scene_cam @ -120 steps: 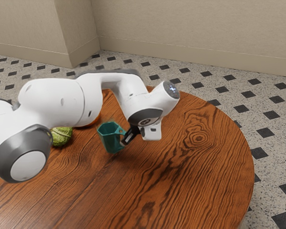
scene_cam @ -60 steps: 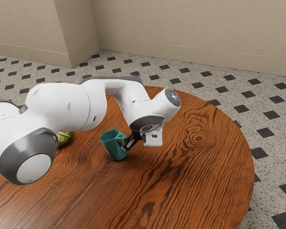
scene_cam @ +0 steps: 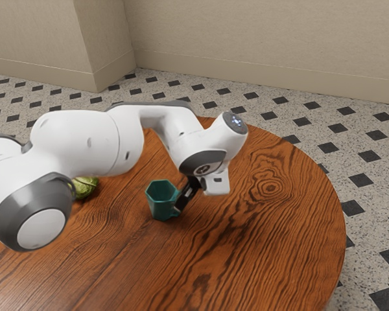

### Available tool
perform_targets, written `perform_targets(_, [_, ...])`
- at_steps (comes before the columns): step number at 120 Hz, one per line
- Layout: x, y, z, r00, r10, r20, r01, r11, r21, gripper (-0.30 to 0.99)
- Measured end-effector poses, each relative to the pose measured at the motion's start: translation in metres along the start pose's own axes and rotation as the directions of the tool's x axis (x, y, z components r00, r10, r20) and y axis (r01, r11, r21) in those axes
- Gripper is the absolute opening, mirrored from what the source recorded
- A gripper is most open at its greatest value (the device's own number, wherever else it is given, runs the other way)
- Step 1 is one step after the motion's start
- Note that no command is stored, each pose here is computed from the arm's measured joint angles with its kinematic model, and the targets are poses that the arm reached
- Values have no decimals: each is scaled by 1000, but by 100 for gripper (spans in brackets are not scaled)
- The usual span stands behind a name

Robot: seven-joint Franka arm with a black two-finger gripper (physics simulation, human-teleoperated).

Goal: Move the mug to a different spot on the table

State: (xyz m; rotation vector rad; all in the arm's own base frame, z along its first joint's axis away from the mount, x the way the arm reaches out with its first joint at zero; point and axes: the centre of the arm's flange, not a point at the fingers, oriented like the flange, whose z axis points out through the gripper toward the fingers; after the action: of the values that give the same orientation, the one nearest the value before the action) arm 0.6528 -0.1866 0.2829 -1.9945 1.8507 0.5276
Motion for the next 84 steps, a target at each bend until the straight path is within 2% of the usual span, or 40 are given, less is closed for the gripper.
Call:
perform_targets(26, [-6,1,-27,989,-65,-134,63,998,-23,66])
perform_targets(41, [-29,4,-72,965,-119,-233,118,993,-22,68])
perform_targets(54, [-70,9,-127,930,-188,-314,197,980,-4,68])
perform_targets(66, [-134,14,-172,880,-294,-372,312,950,-13,69])
perform_targets(73, [-179,16,-183,839,-386,-384,397,916,-54,69])
perform_targets(84, [-238,22,-184,745,-530,-405,508,844,-169,69])
